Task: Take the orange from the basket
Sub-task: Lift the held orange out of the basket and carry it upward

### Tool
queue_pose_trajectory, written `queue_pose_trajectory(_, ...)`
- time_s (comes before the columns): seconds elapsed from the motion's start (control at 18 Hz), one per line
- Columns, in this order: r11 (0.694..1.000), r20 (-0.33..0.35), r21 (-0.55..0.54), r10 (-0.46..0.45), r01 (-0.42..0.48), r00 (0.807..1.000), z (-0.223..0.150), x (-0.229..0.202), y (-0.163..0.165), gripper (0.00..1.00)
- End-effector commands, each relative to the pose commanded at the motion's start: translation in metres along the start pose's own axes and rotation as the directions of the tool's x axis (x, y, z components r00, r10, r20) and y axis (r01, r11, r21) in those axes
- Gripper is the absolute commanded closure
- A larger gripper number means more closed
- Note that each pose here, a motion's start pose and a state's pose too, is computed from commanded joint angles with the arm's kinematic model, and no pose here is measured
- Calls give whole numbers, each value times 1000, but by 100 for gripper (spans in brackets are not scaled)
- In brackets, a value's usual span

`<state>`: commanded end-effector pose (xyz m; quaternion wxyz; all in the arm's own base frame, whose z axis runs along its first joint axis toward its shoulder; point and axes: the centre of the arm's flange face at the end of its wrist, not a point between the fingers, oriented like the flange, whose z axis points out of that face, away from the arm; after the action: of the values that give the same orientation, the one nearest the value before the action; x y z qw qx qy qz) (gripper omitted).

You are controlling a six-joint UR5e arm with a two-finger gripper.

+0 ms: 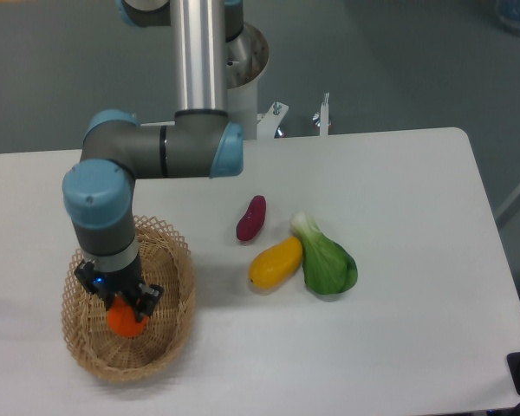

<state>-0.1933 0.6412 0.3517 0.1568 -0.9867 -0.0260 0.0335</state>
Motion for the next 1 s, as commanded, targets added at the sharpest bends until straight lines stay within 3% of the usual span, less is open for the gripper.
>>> queue_pose_trajectory(0.28,996,37,-2,88,-88,995,-50,-68,22,47)
queue_pose_trajectory(0.56,992,59,-20,124,-123,991,-58,-144,49,47)
queue_pose_trajectory(1.0,994,75,-11,106,-106,992,-66,-165,54,47)
